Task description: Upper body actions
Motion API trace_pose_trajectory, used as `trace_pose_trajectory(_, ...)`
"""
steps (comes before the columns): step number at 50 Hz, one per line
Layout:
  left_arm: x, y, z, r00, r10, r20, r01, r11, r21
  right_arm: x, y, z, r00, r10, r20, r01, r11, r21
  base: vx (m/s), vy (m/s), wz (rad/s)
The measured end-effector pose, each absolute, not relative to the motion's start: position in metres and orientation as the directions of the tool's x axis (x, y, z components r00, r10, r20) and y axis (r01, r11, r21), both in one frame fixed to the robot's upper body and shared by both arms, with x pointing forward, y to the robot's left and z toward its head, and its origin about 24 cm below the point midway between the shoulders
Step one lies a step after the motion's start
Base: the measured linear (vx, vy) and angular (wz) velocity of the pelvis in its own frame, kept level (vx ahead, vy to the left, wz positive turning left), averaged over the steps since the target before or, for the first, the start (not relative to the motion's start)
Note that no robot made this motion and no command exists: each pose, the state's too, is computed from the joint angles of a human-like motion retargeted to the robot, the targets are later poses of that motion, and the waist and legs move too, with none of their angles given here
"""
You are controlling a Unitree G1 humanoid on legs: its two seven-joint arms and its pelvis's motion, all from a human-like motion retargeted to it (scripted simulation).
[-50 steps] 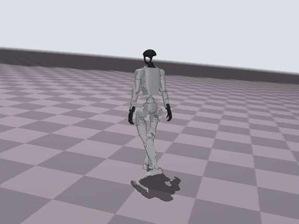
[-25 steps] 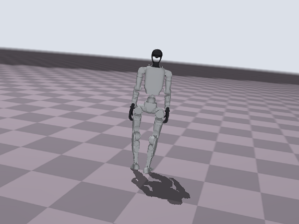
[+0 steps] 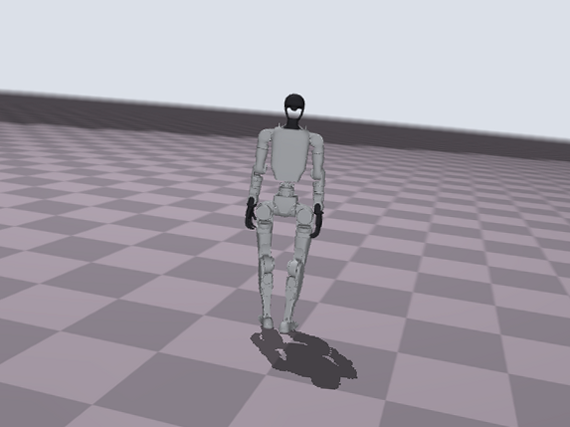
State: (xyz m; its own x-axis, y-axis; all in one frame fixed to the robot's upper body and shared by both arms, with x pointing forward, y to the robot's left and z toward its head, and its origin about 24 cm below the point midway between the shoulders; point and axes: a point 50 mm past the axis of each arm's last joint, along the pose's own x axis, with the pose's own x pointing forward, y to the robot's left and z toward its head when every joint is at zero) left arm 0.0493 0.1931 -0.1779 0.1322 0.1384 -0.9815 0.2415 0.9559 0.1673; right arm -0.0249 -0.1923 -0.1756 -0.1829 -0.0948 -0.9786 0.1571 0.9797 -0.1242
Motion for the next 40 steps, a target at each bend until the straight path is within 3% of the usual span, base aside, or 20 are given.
trace_pose_trajectory(10,0.041,0.214,-0.175,0.092,0.197,-0.976,0.248,0.945,0.214,-0.001,-0.178,-0.18,-0.079,-0.039,-0.996,0.082,0.996,-0.046,0.05,-0.05,1.05)
trace_pose_trajectory(25,0.057,0.244,-0.167,0.153,0.253,-0.955,0.181,0.943,0.279,0.014,-0.198,-0.177,-0.053,-0.092,-0.994,0.078,0.992,-0.096,-0.07,-0.05,1.95)
trace_pose_trajectory(35,0.05,0.231,-0.171,0.128,0.26,-0.957,0.105,0.956,0.273,0.032,-0.221,-0.173,0.005,-0.209,-0.978,0.054,0.977,-0.208,-0.2,0.07,2.5)
trace_pose_trajectory(40,0.049,0.221,-0.173,0.145,0.254,-0.956,0.147,0.95,0.275,0.009,-0.212,-0.175,-0.052,-0.144,-0.988,0.131,0.98,-0.15,0.03,0.14,3.12)
